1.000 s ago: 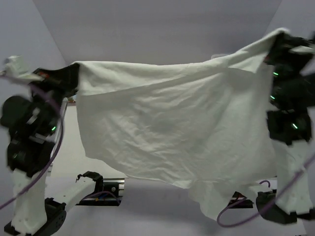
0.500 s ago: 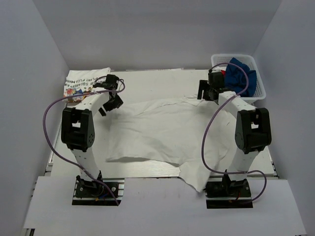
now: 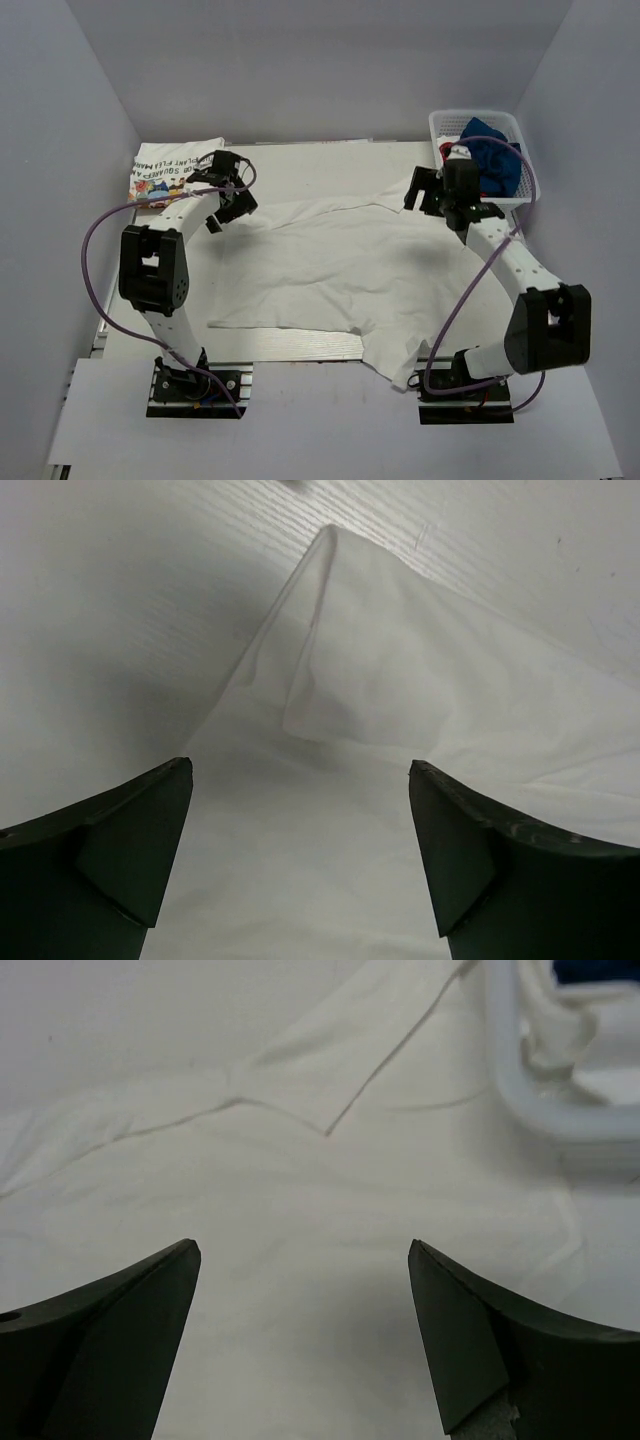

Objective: Fold and stack the t-shirts

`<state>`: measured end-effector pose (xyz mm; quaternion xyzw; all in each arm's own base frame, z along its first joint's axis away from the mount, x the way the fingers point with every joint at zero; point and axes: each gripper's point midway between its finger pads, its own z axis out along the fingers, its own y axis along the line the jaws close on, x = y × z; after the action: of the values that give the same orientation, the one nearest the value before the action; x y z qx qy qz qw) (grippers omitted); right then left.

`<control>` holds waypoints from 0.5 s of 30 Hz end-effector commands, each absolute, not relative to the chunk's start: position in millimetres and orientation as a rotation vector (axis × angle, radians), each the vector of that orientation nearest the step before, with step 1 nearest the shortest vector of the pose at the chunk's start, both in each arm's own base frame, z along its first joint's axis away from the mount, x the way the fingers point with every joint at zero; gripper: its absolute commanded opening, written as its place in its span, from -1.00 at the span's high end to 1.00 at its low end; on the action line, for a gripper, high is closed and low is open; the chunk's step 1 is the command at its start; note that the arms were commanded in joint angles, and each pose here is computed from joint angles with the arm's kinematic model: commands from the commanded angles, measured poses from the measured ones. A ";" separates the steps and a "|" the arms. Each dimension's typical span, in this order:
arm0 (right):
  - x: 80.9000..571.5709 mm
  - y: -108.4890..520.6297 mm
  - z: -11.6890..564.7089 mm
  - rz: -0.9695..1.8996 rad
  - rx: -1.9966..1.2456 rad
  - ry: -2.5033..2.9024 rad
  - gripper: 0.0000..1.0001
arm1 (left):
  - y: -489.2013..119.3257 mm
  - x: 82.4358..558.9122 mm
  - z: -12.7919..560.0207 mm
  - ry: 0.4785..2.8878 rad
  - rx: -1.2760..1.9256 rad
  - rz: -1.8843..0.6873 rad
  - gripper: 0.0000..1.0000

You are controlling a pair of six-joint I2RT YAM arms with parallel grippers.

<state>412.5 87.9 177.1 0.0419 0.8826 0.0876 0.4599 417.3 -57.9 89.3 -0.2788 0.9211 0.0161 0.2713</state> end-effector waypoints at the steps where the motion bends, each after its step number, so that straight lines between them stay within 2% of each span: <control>1: 375.0 114.9 150.1 0.409 0.097 2.245 -0.81 | -71.5 420.2 83.8 2.508 -0.674 -0.015 -0.94; 4: 357.4 123.6 151.9 0.454 0.081 2.242 -0.81 | -77.0 424.1 74.5 2.523 -0.669 -0.044 -0.76; 8: 325.5 115.5 120.3 0.413 0.102 2.315 -0.81 | -80.5 431.4 68.8 2.521 -0.671 -0.090 -0.45; 15: 302.6 100.5 104.9 0.341 0.149 2.365 -0.81 | -78.5 428.0 44.4 2.590 -0.695 -0.035 -0.36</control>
<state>305.7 103.5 100.4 0.0482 0.9225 0.1361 0.3580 421.9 -77.3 37.2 -0.2494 0.9424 -0.0056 0.2229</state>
